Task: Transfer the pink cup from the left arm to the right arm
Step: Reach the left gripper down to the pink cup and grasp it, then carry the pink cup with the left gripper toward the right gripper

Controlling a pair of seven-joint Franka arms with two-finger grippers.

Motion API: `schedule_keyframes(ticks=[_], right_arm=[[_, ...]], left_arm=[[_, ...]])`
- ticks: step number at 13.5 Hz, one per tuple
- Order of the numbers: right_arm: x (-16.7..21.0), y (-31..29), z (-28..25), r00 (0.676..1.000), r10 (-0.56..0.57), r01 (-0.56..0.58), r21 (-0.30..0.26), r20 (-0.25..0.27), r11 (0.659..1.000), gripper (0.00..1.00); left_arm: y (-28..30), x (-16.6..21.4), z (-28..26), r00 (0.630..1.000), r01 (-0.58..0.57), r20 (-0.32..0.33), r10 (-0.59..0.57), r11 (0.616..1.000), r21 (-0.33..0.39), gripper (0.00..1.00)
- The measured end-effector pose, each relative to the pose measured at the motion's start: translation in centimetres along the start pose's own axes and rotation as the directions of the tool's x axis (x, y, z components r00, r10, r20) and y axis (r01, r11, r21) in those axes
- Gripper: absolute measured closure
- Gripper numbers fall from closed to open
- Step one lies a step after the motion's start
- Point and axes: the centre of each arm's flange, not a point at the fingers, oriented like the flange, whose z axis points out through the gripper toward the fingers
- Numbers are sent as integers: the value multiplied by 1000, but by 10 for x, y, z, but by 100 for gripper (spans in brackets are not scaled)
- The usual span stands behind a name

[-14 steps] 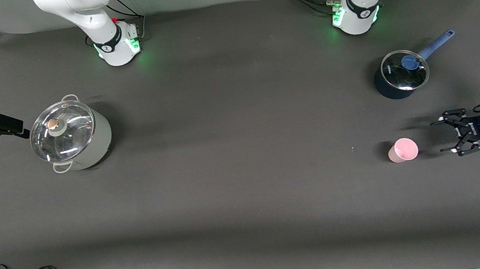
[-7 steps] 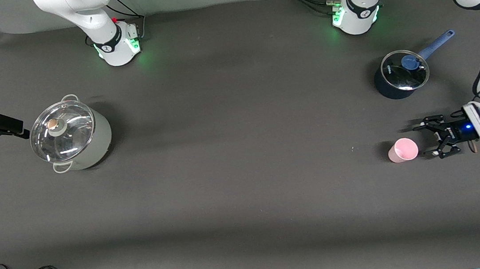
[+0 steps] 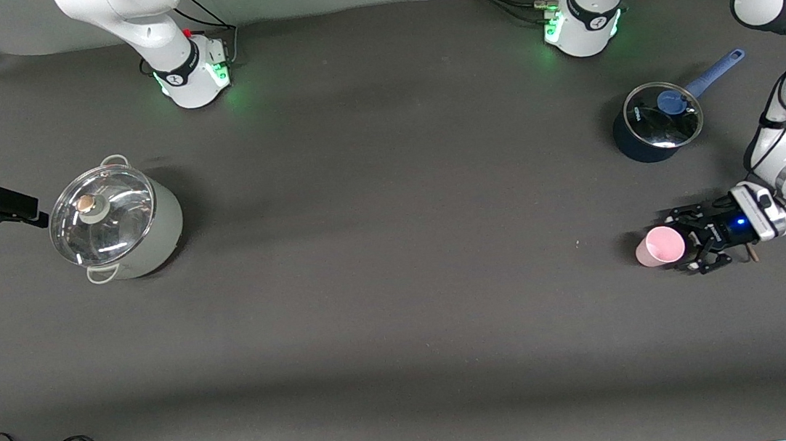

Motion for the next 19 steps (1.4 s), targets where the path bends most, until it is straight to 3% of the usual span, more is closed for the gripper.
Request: schedule_keyframes(ticks=[5,6,8,14,19], right_arm=[[0,0,0,1000,0,0,0,0,1000,0],[0,0,0,1000,0,0,0,0,1000,0],[0,0,0,1000,0,0,0,0,1000,0],[0,0,0,1000,0,0,0,0,1000,0],[0,0,0,1000,0,0,0,-1,1000,0]], left_arm=[[-5,-1,15,1000,-3,-12,3,1000,16,2],[-6,-1,16,1000,-3,-11,3,1000,16,7],[-9,-1,25,1000,-4,-12,4,1000,19,31],[-22,3,71,999,-11,-35,12,1000,30,32],[-54,29,210,999,-6,-47,13,990,138,32]])
